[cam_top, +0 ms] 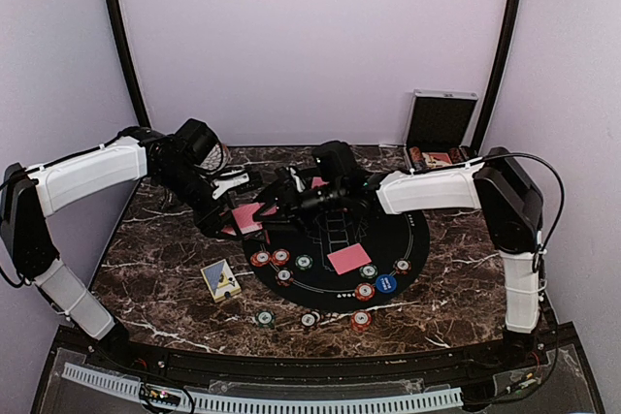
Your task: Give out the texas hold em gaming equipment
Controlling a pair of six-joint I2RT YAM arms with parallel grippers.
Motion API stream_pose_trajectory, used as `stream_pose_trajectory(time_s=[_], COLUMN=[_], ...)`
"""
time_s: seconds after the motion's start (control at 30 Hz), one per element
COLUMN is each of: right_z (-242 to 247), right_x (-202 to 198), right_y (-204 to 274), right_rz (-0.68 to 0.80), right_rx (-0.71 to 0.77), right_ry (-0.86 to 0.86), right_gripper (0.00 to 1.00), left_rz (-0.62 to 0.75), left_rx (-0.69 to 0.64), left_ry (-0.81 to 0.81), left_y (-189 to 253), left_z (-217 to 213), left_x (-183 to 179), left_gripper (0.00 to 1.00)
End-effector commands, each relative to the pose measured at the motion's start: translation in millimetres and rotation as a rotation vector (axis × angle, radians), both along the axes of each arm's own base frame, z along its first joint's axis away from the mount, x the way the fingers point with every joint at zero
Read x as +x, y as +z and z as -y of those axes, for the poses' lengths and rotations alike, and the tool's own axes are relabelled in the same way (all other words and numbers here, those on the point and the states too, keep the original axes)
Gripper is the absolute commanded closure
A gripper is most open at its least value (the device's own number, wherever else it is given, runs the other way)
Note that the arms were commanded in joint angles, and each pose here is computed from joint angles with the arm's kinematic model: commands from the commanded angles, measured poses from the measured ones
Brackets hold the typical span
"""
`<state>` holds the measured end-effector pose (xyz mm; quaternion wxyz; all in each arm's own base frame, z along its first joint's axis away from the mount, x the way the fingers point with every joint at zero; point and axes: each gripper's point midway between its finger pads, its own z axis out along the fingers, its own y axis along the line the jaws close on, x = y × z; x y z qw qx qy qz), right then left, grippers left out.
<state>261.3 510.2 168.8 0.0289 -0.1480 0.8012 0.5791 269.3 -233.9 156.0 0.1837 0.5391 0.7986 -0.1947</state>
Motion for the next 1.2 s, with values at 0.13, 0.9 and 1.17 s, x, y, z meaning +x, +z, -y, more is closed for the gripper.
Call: stream_pose_trajectory(time_s=[0.13,0.9,1.17], right_z=[-8.4,-3.3,-1.7], right_x=[1.5,8.8,9.9], right_y=[28.2,37.4,43.0], right_rz=[0.038,0.065,0.087], right_rx=[0.074,0.052,0.043], right_ry=[0.01,0.005,0.006], right_gripper=[0.67,0.79,0.81], left_rz=[0.023,0.018,0.009], left_rx=[-0.037,-0.037,-0.032], left_ry=[-0.007,-0.007,-0.008], left_y=[16.9,14.9,12.3], left_z=[0.1,-0.9,-1.5], left_x=[-5.2,-7.4,-8.7], left_gripper=[1.0,1.0,1.0])
